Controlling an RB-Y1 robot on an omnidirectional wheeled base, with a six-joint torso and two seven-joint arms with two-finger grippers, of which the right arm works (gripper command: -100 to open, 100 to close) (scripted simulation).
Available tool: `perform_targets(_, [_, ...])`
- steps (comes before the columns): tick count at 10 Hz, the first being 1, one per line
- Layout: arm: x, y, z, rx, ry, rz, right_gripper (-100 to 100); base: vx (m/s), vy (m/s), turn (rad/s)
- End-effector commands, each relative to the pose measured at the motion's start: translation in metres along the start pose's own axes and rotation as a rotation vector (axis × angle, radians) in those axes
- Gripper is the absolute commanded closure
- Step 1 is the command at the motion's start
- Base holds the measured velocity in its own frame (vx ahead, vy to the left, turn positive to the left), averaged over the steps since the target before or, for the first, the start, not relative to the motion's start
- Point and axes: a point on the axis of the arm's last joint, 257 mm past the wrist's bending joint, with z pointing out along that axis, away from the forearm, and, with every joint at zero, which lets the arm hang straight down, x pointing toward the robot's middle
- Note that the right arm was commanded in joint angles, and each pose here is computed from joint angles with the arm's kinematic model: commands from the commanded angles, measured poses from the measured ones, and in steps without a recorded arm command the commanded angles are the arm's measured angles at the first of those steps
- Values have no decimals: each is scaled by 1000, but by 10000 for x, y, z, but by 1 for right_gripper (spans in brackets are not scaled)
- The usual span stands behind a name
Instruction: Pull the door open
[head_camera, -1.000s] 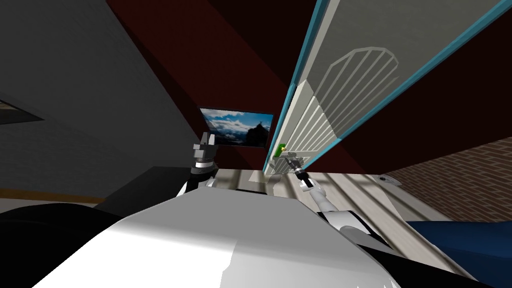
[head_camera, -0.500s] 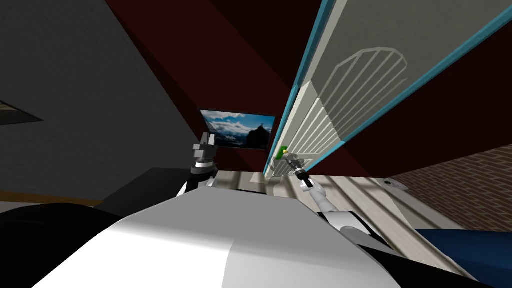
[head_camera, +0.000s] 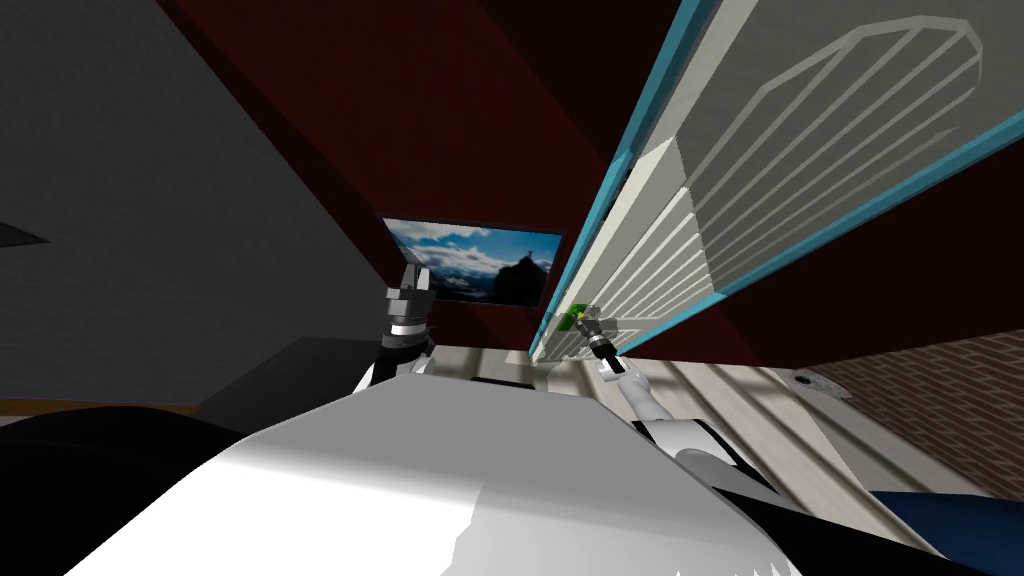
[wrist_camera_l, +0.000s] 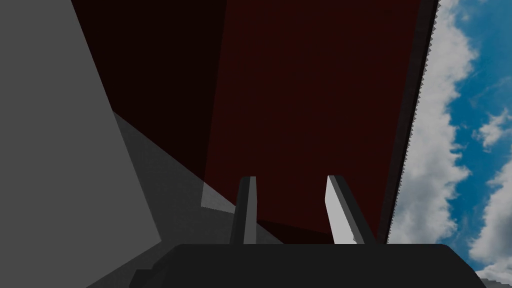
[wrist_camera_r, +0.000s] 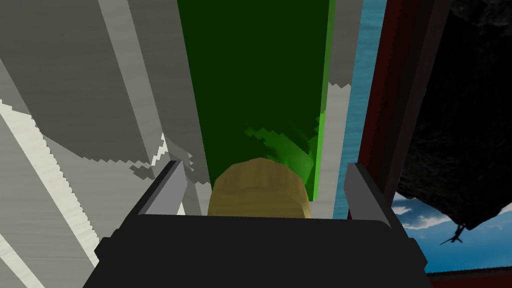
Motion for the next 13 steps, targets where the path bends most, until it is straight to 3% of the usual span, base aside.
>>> perform_targets(1, [2, 0, -4, 0, 0, 1, 100, -8, 1, -7])
perform_targets(6, [2, 0, -4, 0, 0, 1, 100, -15, -2, 1])
perform_targets(13, [-29, 2, 56, 38, -28, 218, 100, -45, -60, 74])
